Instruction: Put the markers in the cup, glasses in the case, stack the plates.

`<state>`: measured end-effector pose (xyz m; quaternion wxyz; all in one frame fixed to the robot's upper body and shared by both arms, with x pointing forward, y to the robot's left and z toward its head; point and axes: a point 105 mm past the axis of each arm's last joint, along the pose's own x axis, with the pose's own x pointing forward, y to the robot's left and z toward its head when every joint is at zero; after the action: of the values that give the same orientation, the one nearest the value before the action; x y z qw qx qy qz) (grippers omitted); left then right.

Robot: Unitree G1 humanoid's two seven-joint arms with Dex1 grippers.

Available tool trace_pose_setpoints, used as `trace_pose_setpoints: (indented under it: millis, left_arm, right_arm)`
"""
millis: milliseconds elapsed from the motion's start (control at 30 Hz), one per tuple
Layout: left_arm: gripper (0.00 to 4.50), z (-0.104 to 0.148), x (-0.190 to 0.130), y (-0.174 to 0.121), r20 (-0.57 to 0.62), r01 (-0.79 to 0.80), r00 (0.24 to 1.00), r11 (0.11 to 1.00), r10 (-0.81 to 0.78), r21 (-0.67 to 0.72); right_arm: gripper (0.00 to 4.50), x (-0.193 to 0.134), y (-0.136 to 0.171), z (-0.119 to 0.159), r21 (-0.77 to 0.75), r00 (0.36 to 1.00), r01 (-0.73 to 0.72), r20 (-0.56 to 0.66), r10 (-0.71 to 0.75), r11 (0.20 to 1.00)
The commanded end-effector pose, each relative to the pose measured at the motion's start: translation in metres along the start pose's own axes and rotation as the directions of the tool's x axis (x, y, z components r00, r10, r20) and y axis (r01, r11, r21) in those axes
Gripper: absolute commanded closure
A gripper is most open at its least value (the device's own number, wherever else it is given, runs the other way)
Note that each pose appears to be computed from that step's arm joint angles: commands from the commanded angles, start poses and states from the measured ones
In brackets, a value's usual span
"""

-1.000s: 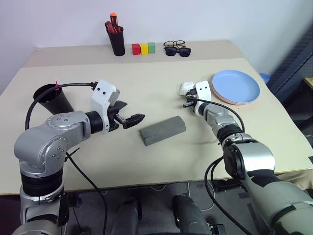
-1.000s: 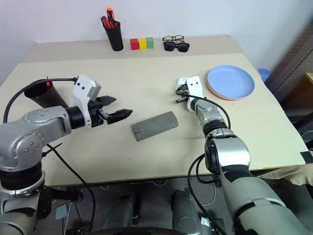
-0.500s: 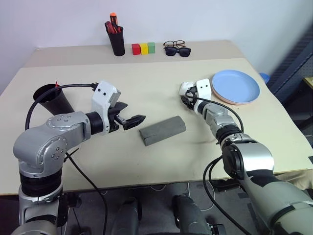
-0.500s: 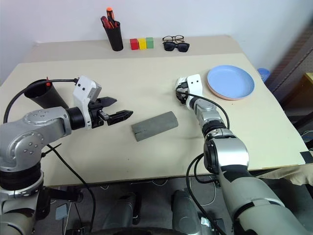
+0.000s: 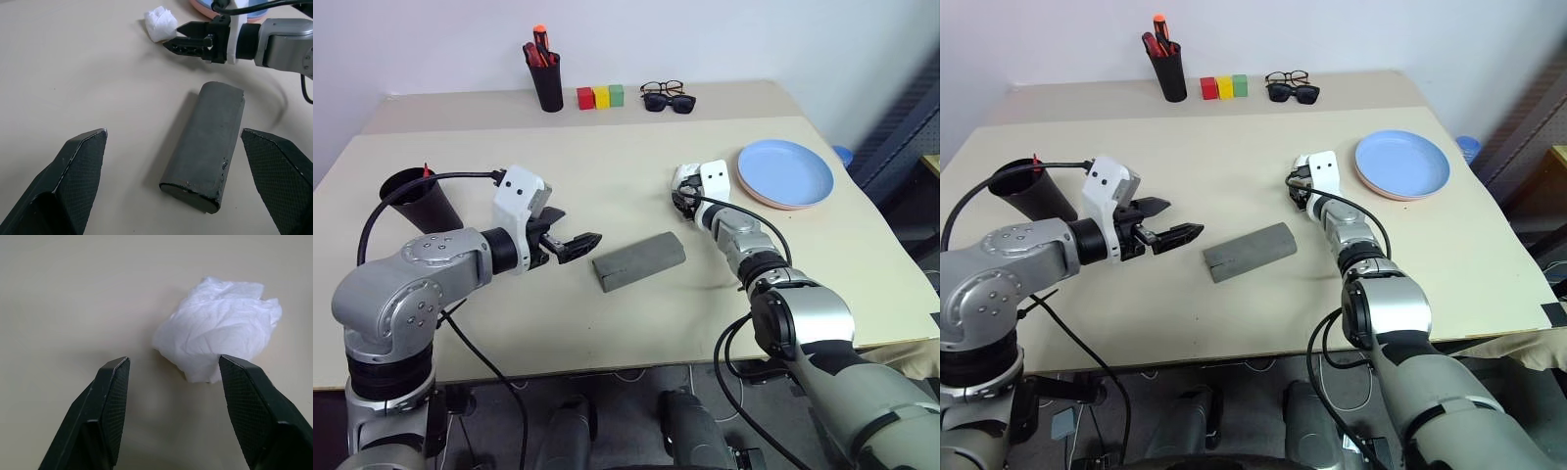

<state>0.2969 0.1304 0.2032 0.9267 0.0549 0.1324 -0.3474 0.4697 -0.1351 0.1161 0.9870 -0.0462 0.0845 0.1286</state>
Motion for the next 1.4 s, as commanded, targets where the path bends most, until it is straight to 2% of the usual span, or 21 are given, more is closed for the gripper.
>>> trace_pose_setpoints:
  millis: [33,367,467,600,900,1067,1233,1400]
  left_arm:
    - [0.00,0.006,-0.007,-0.002,0.025,-0.013,1.000,1.000,0.012,0.027]
    - [0.00,0.005,-0.010,-0.003,0.026,-0.034,0.999,0.999,0.033,0.016]
    - [0.00,0.004,-0.010,-0.003,0.026,-0.039,0.999,0.999,0.039,0.012]
    - [0.00,0.004,-0.012,-0.002,0.027,-0.048,0.999,0.999,0.048,0.009]
    - [0.00,0.004,-0.010,-0.002,0.039,-0.057,0.998,0.998,0.057,-0.005]
    - [0.00,0.009,-0.001,0.001,0.079,-0.069,0.994,0.998,0.070,-0.015]
    - [0.00,0.018,0.023,0.011,0.131,-0.104,0.986,0.994,0.106,-0.023]
    - [0.00,0.021,0.043,0.020,0.162,-0.114,0.980,0.993,0.119,-0.036]
  right_arm:
    - [1.60,0.001,-0.001,0.007,-0.009,0.999,0.026,0.024,-0.026,1.000]
    - [1.60,0.000,-0.009,0.003,-0.028,0.996,0.091,0.018,-0.091,0.995]
    - [2.42,-0.001,-0.013,0.003,-0.014,0.993,0.113,0.020,-0.113,0.993]
    - [4.47,-0.001,-0.013,0.002,-0.003,0.993,0.118,0.017,-0.118,0.993]
    - [4.47,-0.001,-0.011,0.001,-0.028,0.994,0.109,0.023,-0.109,0.994]
    - [4.47,-0.001,-0.012,0.018,-0.040,0.991,0.095,0.096,-0.091,0.995]
    - [4.47,-0.004,-0.014,0.036,-0.025,0.980,0.087,0.184,-0.081,0.996]
    - [4.47,-0.008,-0.017,0.049,-0.127,0.963,0.113,0.260,-0.076,0.985]
